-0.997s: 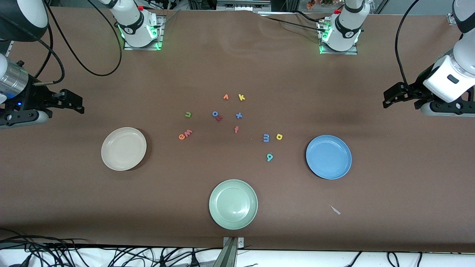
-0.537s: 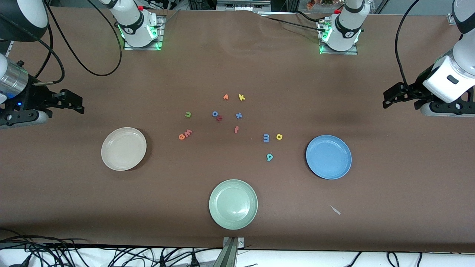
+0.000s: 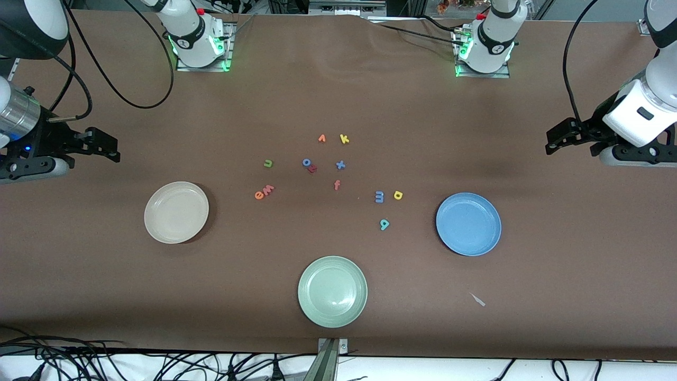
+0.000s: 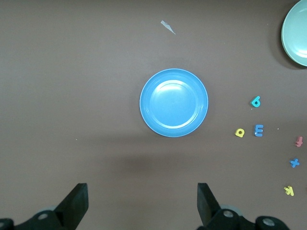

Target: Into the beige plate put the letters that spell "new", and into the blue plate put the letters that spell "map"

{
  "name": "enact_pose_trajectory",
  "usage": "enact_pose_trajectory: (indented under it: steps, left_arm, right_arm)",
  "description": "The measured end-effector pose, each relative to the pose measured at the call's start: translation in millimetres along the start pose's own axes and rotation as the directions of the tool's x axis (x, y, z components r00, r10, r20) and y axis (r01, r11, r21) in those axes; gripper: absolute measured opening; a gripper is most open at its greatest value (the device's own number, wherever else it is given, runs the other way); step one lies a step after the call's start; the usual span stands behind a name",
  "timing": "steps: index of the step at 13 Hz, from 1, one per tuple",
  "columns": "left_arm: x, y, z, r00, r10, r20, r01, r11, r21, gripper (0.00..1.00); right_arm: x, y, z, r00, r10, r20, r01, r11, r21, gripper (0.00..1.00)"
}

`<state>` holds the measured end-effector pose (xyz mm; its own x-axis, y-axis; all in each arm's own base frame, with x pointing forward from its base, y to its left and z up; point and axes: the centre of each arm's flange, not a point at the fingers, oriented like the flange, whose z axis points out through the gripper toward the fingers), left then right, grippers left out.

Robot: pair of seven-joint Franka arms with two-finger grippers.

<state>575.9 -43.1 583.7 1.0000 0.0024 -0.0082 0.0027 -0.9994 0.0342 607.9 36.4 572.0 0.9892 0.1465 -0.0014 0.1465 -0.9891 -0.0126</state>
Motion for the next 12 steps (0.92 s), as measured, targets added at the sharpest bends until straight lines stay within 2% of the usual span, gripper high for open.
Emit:
enact_pose_trajectory:
  steps: [12]
  left_arm:
    - [0.2,-2.1,-0.3,1.0,-0.004,-0.001,0.004,1.0,0.0,1.0]
  right_arm:
    - [-0.2,2.4,0.0,1.0,0.004,0.0,-0.004,1.0,0.0,1.0]
